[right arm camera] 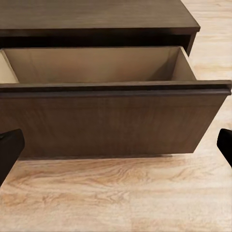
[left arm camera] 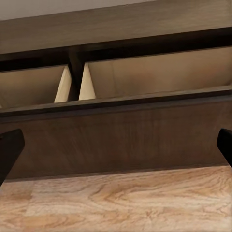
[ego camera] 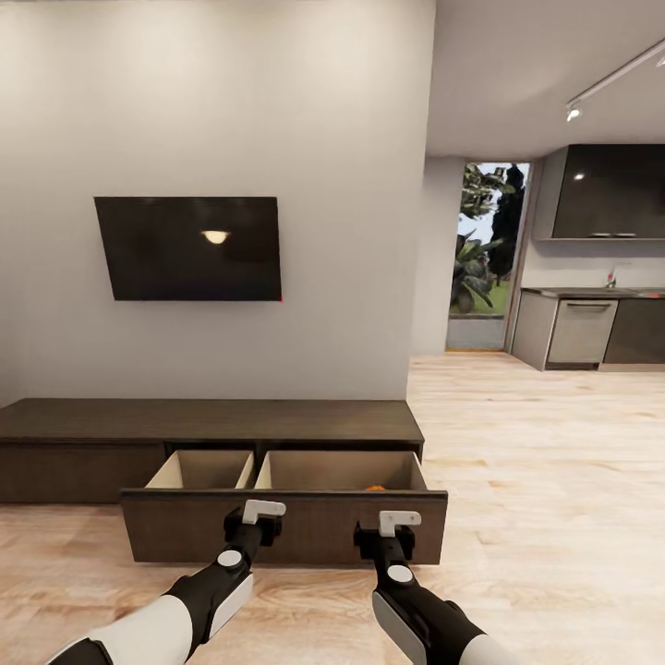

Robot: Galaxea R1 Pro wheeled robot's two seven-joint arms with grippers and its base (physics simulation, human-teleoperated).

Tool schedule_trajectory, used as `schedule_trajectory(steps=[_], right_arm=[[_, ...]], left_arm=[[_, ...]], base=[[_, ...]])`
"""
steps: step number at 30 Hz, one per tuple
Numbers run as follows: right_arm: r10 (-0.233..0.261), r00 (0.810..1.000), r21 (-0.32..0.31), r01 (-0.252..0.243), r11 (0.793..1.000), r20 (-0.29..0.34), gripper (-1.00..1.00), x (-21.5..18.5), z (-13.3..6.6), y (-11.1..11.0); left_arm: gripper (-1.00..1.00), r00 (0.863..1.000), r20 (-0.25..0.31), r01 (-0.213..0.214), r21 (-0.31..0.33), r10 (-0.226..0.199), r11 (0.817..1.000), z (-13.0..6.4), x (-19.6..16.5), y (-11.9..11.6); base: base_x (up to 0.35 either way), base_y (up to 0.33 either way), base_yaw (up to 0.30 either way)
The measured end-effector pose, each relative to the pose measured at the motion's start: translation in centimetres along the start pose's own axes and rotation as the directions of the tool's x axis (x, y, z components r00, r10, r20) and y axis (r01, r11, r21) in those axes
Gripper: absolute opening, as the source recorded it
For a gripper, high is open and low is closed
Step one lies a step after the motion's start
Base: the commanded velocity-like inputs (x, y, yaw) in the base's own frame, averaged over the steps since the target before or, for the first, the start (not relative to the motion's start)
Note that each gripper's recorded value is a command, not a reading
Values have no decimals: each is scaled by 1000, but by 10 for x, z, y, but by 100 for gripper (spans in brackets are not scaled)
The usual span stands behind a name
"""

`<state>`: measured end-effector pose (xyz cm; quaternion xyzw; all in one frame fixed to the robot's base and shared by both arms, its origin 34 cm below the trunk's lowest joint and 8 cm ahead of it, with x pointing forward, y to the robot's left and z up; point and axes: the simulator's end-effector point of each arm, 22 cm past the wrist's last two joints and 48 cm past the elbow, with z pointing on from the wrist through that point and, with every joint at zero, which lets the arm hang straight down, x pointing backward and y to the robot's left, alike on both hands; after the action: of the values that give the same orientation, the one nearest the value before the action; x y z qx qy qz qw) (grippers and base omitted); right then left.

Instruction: Place each of the two pumpkins and all three candles from the living room inside a cabinet in the living room (use any cabinet), then make sure every cabinet is closed, and position the cauldron so it is next to a table in the living room.

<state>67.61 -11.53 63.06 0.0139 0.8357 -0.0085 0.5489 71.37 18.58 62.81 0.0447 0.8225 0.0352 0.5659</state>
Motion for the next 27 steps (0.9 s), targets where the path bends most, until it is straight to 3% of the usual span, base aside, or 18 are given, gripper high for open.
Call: schedule_trajectory(steps=[23,27], right_arm=[[2,1000,-2,-2,1000,0,100,44,10,-1],[3,1000,-46,-3,999,0,100,53,12,7]], left_arm=[[100,1000,0,-3,3,3,1000,8,44,-6],[100,1000,0,-7,21,7,1000,9,53,-12]], base=[[0,0,0],[0,0,0]])
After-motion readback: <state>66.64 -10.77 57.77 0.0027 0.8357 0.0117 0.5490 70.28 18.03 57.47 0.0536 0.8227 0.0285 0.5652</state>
